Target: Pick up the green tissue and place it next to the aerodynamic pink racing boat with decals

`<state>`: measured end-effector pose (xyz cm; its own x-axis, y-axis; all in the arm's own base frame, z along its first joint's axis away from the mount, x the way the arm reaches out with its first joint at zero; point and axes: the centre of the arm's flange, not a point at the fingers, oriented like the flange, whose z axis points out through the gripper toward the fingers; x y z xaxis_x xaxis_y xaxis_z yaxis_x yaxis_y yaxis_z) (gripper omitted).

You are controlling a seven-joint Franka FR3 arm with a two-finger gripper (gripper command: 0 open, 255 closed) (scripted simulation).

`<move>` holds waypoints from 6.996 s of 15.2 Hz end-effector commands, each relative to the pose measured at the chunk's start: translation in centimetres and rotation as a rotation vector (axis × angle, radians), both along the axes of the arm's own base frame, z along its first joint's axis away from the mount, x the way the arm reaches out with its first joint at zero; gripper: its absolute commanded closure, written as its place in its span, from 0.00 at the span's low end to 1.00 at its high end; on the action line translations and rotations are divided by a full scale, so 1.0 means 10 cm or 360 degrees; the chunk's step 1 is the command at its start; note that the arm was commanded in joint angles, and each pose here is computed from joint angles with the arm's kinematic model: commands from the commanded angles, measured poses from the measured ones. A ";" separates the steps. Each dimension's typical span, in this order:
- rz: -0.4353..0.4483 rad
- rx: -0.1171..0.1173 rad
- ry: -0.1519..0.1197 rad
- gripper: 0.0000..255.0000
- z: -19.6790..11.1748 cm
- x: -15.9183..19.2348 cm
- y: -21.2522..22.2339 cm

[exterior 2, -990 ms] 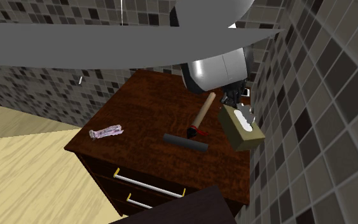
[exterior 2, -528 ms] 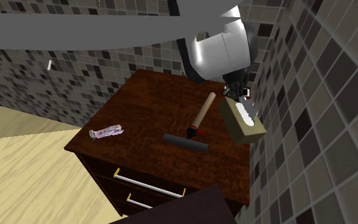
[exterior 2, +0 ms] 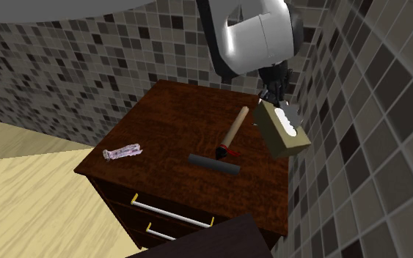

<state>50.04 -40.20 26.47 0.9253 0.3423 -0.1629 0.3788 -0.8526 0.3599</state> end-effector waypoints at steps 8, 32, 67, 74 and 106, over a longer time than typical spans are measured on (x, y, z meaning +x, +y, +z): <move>0.0000 0.0000 0.0000 1.00 0.49 0.01 0.00; 0.0000 0.0000 0.0000 1.00 1.09 0.93 1.28; 0.0000 0.0000 0.0000 1.00 0.11 2.16 3.00; 0.0000 0.0000 0.0000 1.00 -0.26 2.16 3.00; 0.0000 0.0000 0.0000 0.00 -0.71 2.17 3.15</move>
<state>71.71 -9.24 18.40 0.9254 0.3422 -0.1629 0.3787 -0.8525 0.3602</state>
